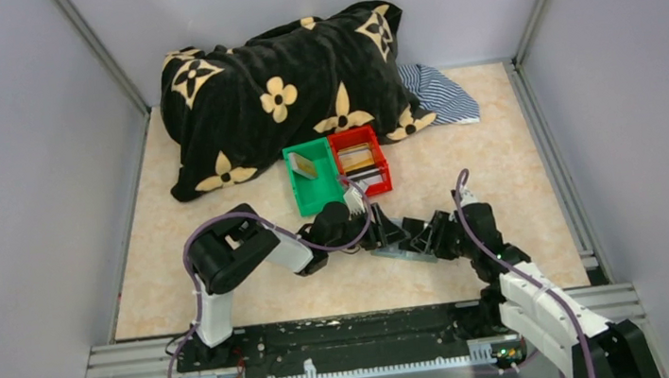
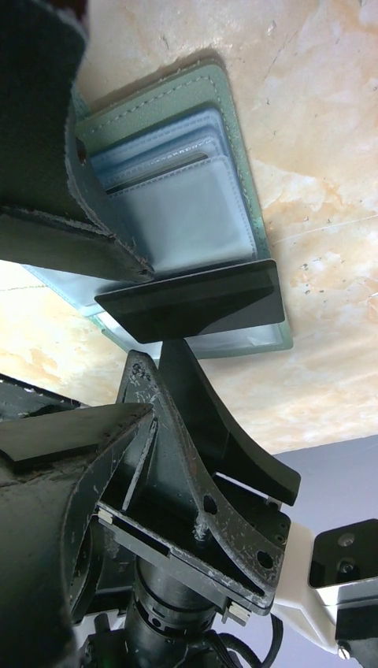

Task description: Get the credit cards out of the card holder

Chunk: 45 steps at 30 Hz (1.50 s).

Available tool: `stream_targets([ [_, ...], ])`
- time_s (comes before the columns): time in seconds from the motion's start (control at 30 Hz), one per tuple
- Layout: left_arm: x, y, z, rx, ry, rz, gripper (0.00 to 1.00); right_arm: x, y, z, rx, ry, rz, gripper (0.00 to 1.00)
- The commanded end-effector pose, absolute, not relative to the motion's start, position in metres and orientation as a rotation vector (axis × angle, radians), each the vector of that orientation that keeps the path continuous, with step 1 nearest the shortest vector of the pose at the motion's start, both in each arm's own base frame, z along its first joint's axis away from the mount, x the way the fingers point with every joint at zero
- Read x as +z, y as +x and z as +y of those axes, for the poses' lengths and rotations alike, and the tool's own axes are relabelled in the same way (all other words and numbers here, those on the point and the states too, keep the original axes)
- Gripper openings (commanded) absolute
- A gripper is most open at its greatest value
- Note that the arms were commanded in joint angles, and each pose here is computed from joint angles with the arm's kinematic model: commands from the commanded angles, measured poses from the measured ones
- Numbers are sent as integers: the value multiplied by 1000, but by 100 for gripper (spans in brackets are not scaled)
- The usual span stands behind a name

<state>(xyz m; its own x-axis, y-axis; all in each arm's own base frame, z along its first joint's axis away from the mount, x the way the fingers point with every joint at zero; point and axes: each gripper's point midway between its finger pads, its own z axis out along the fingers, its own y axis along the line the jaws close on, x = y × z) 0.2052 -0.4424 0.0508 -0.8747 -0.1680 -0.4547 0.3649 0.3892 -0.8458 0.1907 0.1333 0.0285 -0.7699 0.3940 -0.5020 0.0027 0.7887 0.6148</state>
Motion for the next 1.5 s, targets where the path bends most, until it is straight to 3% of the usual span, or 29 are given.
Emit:
stream_targets([
  [0.0, 4, 194, -425, -1373, 167, 2351, 65, 24, 187, 141, 875, 284, 2330, 42],
  [0.53, -2, 192, -425, -1368, 177, 2377, 64, 60, 204, 152, 983, 249, 2128, 40],
  [0.77, 0, 188, -441, -1478, 197, 2362, 54, 52, 206, 156, 997, 233, 2149, 40],
  [0.97, 3, 187, -445, -1558, 164, 2328, 36, 55, 209, 158, 1005, 227, 2147, 40],
  [1.17, 12, 190, -444, -1575, 156, 2289, 0, 62, 206, 158, 1009, 202, 2136, 39],
  [1.47, 58, 195, -426, -1740, 120, 2022, 0, 105, 209, 162, 1018, 97, 2071, 38],
])
